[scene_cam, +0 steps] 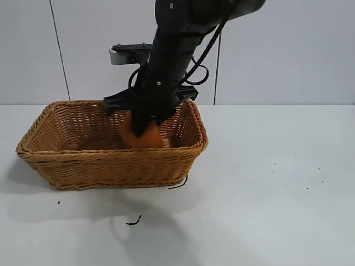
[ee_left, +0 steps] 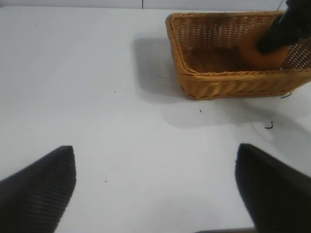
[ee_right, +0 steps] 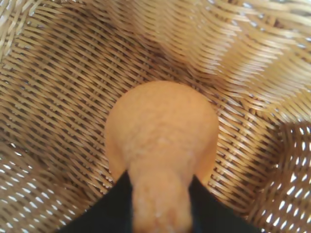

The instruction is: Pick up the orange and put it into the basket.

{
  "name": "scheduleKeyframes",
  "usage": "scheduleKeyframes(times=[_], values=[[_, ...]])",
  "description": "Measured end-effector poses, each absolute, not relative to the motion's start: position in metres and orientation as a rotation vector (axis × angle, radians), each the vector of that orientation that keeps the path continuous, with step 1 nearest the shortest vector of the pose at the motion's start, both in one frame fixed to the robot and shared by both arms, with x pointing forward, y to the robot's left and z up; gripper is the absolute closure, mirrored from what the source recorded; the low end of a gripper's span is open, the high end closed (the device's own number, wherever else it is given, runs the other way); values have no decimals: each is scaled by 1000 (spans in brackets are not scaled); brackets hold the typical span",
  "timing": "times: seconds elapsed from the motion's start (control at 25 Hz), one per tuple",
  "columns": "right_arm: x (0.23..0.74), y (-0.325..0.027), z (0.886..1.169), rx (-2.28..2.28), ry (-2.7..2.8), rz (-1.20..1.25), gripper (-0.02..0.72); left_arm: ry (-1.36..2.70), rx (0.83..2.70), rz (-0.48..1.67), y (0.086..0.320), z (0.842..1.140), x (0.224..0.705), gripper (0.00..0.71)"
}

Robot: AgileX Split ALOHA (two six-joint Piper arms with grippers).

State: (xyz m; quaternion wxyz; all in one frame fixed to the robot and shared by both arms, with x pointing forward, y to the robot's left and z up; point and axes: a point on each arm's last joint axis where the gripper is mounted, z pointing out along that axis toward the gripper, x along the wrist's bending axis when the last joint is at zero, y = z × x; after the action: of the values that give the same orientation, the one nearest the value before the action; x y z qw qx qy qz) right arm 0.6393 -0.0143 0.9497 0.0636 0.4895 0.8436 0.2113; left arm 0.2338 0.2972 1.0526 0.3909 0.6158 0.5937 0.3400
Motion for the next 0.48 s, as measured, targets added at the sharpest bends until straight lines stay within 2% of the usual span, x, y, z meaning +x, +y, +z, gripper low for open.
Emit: scheduleKeyframes(times=[0.32,0.48], values=[[656,-24,1047,1350,2408,700,48,1508,1564,864,297,1053,234,71],[674,-56,1069,1417,2305,680,48,1508,1564,864,297,1053,234,71]])
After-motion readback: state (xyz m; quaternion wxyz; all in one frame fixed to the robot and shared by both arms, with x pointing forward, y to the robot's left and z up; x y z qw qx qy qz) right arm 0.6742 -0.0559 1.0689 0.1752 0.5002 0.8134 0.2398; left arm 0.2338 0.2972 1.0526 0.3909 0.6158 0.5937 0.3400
